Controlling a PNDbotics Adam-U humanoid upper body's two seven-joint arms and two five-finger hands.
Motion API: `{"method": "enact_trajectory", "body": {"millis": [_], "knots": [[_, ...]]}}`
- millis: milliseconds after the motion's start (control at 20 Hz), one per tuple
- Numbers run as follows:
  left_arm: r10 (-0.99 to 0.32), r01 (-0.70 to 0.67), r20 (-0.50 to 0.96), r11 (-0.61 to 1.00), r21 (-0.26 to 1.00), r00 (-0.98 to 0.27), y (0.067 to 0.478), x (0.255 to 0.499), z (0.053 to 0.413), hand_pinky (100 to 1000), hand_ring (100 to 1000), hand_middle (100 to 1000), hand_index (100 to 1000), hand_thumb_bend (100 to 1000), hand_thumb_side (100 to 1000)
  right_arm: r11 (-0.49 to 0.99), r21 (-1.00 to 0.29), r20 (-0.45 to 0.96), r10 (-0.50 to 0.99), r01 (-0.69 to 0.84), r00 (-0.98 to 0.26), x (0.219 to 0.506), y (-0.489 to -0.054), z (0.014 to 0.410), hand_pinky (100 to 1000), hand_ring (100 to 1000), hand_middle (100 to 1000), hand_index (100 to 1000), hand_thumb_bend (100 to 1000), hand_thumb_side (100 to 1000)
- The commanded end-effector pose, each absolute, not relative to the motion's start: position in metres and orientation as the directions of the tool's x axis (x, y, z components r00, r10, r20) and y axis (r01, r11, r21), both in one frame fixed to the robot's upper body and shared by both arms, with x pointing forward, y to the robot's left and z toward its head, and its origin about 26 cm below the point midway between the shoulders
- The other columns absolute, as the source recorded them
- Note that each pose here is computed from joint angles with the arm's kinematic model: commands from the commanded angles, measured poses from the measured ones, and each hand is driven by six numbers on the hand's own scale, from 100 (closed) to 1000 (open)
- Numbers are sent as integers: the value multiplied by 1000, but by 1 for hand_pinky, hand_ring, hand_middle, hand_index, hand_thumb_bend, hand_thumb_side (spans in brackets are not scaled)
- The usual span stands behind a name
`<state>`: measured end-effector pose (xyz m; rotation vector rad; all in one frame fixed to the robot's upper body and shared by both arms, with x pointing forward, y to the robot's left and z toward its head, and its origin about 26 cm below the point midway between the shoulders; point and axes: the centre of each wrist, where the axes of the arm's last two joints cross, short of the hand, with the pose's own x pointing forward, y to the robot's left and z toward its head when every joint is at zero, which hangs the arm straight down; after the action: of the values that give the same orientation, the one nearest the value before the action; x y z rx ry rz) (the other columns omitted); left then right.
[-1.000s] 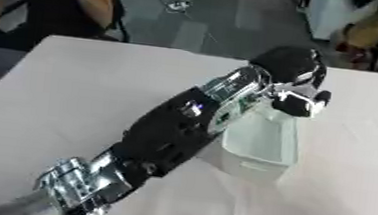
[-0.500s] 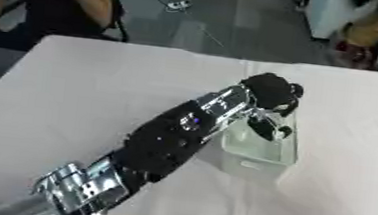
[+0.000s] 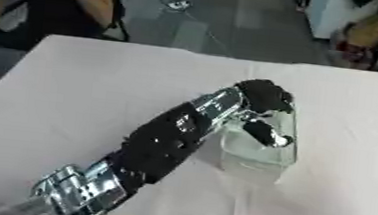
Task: Pick up objects on the table and place them in the box.
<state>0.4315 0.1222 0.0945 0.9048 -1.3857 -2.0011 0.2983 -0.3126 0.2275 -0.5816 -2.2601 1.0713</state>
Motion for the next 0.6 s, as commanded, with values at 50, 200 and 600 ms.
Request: {"method": "enact_trajectory", "body": {"millis": [50, 200, 600], "knots": [[-748, 31, -223, -309, 950, -624, 121, 433, 106, 972, 975, 959, 923, 615, 1000, 573, -803, 270, 594, 163, -758, 296, -312, 237, 899, 916, 923, 936, 100, 604], [-752, 29, -214, -296, 955, -623, 121, 433, 108, 966, 967, 954, 920, 593, 1000, 573, -803, 271, 594, 163, -757, 296, -312, 237, 899, 916, 923, 936, 100, 605], [-787, -98, 6, 85, 992, -618, 130, 429, 139, 864, 884, 947, 920, 343, 989, 572, -804, 274, 599, 163, -753, 296, -312, 237, 898, 916, 922, 936, 100, 608]]}}
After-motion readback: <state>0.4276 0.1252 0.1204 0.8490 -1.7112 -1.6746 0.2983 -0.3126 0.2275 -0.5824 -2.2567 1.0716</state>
